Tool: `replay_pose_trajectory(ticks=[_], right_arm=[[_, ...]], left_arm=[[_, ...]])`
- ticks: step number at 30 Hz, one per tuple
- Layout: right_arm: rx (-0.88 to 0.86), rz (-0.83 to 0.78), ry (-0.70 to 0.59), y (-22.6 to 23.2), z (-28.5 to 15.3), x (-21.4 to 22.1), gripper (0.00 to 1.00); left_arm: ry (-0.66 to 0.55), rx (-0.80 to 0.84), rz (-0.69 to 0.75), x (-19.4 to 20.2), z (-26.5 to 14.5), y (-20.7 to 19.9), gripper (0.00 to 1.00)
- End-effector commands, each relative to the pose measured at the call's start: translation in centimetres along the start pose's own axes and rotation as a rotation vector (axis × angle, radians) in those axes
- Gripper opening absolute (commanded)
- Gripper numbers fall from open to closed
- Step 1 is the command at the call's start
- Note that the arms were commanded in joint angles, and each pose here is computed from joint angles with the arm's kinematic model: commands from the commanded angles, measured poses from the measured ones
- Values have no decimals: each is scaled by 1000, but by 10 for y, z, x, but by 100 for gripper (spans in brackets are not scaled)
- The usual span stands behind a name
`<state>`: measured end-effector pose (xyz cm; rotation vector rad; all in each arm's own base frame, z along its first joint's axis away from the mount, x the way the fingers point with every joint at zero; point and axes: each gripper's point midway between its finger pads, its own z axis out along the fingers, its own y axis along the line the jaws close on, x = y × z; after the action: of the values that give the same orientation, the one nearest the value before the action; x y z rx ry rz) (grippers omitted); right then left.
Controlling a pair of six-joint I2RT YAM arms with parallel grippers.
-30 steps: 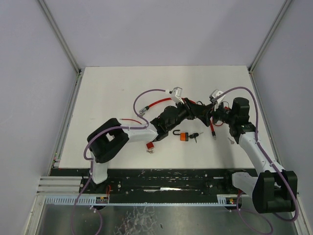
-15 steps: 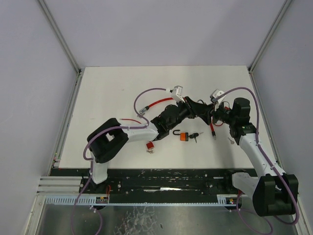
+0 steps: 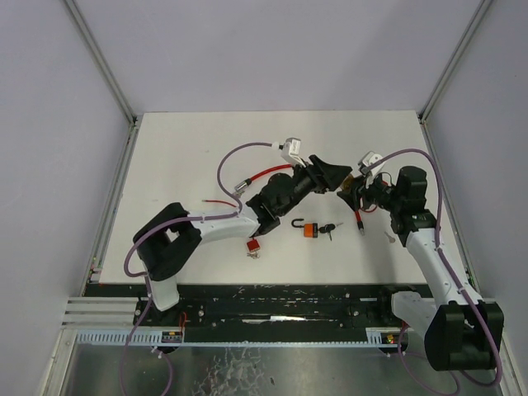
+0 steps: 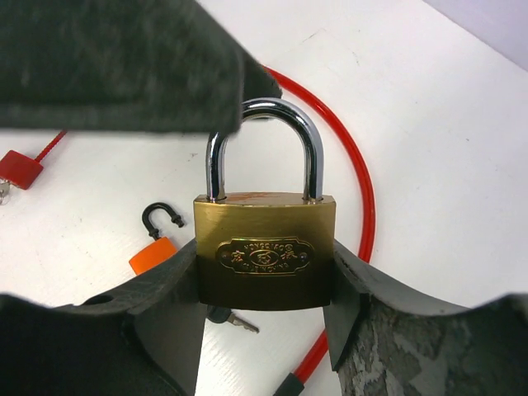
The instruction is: Lock with the key
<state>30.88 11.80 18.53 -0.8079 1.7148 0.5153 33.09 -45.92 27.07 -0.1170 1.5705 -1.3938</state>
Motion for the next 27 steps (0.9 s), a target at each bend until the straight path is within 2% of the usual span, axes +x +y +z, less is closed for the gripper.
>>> replay_pose_trajectory(ticks=[1, 5, 11, 17, 22, 27], right_arm=[[25, -121, -75, -5, -9, -31, 3], [10, -135, -78, -2, -10, -31, 3], [24, -137, -72, -5, -10, -30, 3], [32, -139, -67, -7, -10, -30, 3], [46, -140, -66, -9, -12, -31, 2], [60, -139, -69, -12, -15, -33, 2]], left_arm=[[-59, -38, 41, -27, 2, 6, 60], [-44, -63, 69, -28, 4, 12, 47], [-30, -36, 85, -27, 4, 8, 33], [1, 7, 83, -21, 5, 0, 30], [42, 34, 88, -11, 9, -2, 16], [85, 48, 80, 2, 14, -1, 12]])
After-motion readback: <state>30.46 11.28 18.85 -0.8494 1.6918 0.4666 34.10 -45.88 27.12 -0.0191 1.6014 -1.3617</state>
